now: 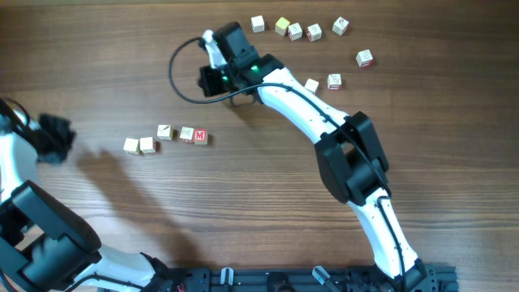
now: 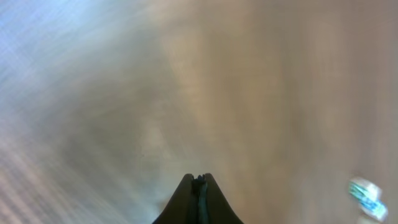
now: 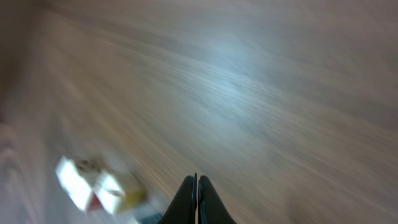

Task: Form a horizontal line

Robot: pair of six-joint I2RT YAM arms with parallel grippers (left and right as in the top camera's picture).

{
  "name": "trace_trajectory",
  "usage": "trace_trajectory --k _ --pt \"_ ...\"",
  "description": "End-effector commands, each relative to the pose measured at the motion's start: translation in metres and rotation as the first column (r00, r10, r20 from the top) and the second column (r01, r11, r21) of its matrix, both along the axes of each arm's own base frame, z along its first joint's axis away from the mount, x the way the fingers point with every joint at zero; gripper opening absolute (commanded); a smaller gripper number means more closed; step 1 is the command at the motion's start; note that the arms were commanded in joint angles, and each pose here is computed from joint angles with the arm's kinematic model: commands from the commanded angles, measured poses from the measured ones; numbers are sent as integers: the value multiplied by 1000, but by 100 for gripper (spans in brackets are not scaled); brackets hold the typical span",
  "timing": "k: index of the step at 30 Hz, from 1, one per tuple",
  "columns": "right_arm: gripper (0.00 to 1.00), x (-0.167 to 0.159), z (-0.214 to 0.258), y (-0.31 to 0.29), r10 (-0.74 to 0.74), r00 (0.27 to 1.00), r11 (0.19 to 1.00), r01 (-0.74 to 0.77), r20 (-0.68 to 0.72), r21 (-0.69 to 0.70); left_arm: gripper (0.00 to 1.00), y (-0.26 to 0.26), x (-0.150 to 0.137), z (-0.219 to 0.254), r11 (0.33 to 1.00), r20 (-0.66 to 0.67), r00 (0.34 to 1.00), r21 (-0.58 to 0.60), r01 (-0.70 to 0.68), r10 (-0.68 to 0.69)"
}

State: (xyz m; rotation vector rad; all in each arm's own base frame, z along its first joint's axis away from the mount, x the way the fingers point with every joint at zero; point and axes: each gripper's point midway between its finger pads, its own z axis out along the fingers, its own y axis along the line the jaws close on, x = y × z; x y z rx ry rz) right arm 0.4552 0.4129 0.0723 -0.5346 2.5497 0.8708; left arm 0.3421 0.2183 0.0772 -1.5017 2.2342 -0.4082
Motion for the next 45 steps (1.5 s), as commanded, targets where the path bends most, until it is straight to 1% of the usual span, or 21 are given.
trace_trajectory --k 1,2,4,8,9,11,12,15,17,19,20,21,23,26,30,32,38,42,45 --pt "4 17 -19 -52 -46 999 992 43 -21 -121 4 -51 71 75 926 164 915 145 348 -369" --pt "4 16 -25 -66 -40 998 987 33 -40 -156 4 -74 84 83 889 170 877 182 421 -450" --pt "4 16 -29 -80 -34 998 982 24 -50 -187 4 -109 100 86 830 150 825 237 505 -544" --pt "4 29 -40 -111 -112 993 957 100 -31 -272 4 -149 110 69 741 -40 803 361 567 -595" --pt "4 32 -41 -115 -122 992 955 110 -28 -274 4 -161 111 65 702 -75 777 382 602 -625" --pt "5 37 -44 -123 -138 990 954 126 -23 -273 4 -182 111 57 650 -110 730 382 657 -674" --pt "4 39 -47 -127 -147 989 950 136 -21 -282 4 -187 111 50 640 -131 722 375 671 -680" --pt "4 37 -62 -143 -181 983 922 165 -13 -350 4 -189 108 25 639 -178 707 322 699 -684" --pt "5 31 -73 -145 -198 980 918 171 -37 -359 4 -190 102 4 640 -220 694 272 719 -686" --pt "18 23 -85 -148 -242 967 909 199 -76 -366 4 -192 96 -14 622 -261 664 232 748 -701" --pt "18 18 -93 -151 -273 957 903 219 -99 -370 4 -192 92 -23 619 -279 654 210 756 -703" --pt "18 14 -100 -153 -304 945 896 243 -116 -370 4 -192 89 -29 620 -293 647 191 761 -704" --pt "18 14 -102 -154 -311 943 895 249 -118 -369 4 -192 87 -35 622 -303 643 176 763 -703" --pt "11 15 -102 -155 -321 940 894 259 -119 -366 4 -192 82 -37 622 -317 636 156 767 -704" --pt "9 12 -102 -154 -348 927 890 278 -142 -361 4 -193 73 -42 623 -336 625 127 772 -705" --pt "9 9 -103 -156 -389 906 877 308 -168 -368 4 -194 69 -44 626 -341 624 118 771 -703" --pt "10 10 -103 -156 -390 906 877 310 -167 -367 4 -194 68 -46 626 -344 622 113 771 -704" --pt "10 11 -105 -155 -389 907 878 311 -163 -363 4 -193 74 -49 629 -332 631 130 767 -701" --pt "10 12 -106 -156 -387 908 878 311 -158 -365 4 -194 74 -57 629 -340 627 118 768 -701"
